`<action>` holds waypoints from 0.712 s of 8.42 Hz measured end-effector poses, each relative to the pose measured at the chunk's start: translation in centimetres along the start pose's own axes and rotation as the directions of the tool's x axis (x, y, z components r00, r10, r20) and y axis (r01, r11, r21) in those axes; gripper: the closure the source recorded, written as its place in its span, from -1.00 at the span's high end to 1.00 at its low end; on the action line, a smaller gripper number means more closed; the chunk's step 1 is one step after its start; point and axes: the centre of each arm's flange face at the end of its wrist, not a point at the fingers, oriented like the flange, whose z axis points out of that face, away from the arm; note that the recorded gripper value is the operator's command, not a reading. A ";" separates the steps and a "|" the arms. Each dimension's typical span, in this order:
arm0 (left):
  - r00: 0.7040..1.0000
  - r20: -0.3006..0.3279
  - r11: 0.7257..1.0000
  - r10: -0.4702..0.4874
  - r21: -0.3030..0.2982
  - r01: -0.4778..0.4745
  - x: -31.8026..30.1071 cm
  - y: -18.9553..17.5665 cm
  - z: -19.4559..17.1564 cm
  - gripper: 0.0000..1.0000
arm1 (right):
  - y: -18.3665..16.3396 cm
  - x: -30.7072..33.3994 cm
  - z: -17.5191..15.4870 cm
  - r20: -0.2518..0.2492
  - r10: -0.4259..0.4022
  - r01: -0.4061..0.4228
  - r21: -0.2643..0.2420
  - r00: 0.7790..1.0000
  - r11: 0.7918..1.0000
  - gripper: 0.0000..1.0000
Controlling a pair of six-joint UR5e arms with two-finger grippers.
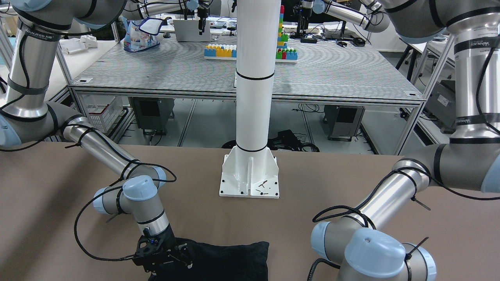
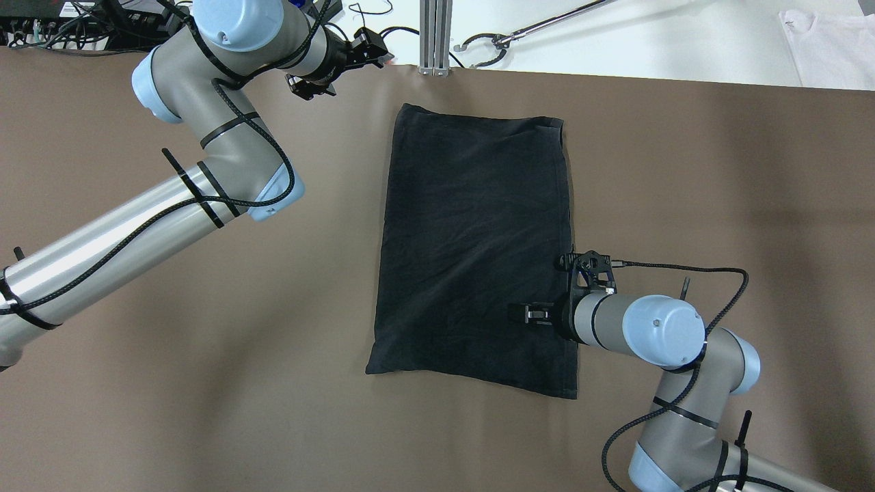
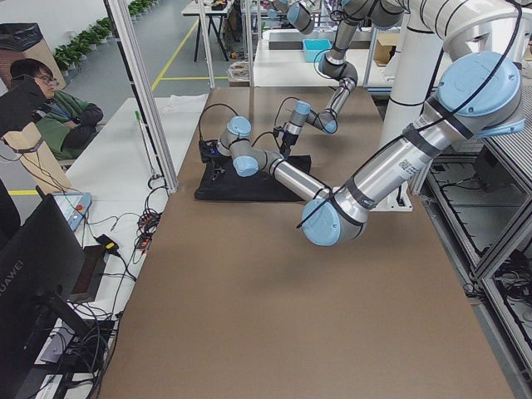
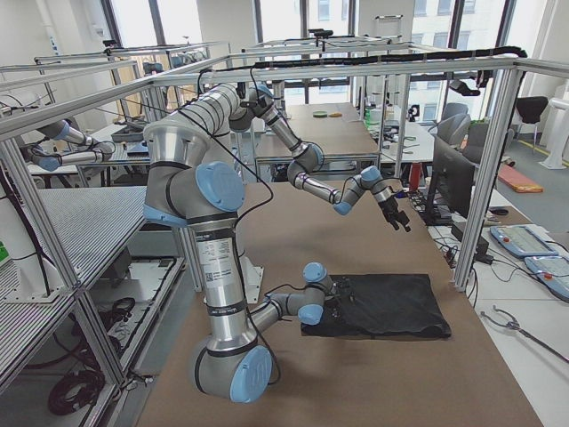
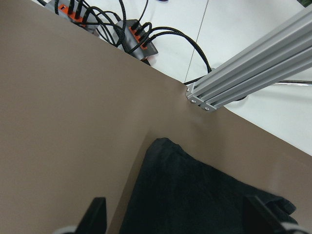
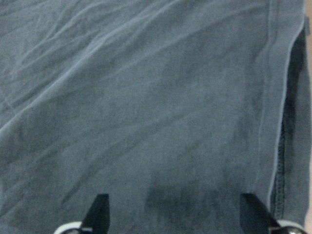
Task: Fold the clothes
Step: 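Move the right gripper to the shirt's near corner and lower it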
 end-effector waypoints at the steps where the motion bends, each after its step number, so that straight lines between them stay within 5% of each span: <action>1: 1.000 0.000 1.000 0.000 0.000 0.000 0.0 0.0 0.0 1.00 | 0.5 0.1 -1.1 0.016 0.002 -0.002 -0.002 1.000 1.000 0.89; 3: 1.000 -0.001 1.000 0.001 -0.001 -0.001 0.2 0.1 0.0 1.00 | 0.6 -1.2 -3.4 0.069 0.058 -0.057 -0.008 0.996 0.998 0.89; 6: 1.000 -0.005 1.000 0.003 -0.002 -0.003 0.9 0.3 -0.2 1.00 | 0.9 -1.7 -4.9 0.151 0.231 -0.229 -0.029 0.961 0.973 0.89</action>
